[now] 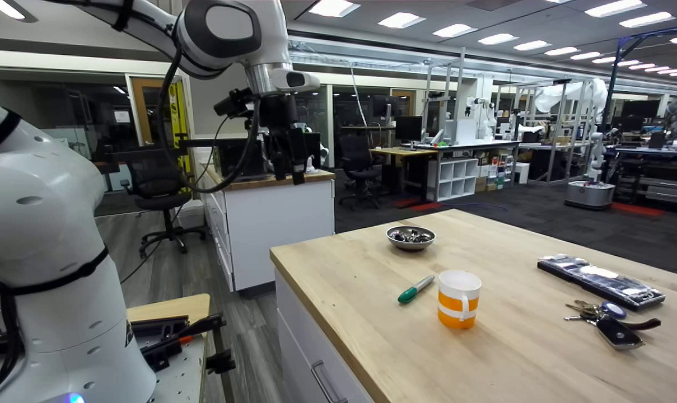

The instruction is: Put the marker in the mug

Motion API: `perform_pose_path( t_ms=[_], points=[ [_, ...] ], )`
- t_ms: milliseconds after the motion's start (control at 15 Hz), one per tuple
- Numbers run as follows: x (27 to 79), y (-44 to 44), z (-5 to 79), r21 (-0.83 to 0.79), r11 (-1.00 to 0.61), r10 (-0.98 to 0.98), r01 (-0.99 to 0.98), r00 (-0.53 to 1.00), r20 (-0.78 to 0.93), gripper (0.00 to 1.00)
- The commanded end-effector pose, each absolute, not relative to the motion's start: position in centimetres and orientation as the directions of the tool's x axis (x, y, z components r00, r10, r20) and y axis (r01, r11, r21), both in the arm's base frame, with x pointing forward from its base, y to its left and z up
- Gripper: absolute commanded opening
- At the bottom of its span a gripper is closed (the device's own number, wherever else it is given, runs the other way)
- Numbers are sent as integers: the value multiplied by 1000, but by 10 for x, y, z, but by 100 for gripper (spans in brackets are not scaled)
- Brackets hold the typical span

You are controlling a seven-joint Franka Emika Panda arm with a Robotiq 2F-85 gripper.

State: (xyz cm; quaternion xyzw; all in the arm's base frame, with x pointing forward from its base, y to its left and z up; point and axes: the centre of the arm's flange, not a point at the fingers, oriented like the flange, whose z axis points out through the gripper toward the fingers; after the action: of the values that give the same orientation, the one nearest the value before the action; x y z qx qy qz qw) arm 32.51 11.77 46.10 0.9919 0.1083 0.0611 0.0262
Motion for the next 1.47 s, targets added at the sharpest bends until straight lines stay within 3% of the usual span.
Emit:
perform_pose_path(
  t_ms=[0,533,600,1400],
  points=[
    [356,102,448,99,-957,284,272,948,142,100],
    [398,68,435,145,-922,381,360,910,165,100],
    [381,75,433,127,-933,354,337,923,153,100],
    [394,60,410,187,-908,409,376,894,186,100]
  ],
)
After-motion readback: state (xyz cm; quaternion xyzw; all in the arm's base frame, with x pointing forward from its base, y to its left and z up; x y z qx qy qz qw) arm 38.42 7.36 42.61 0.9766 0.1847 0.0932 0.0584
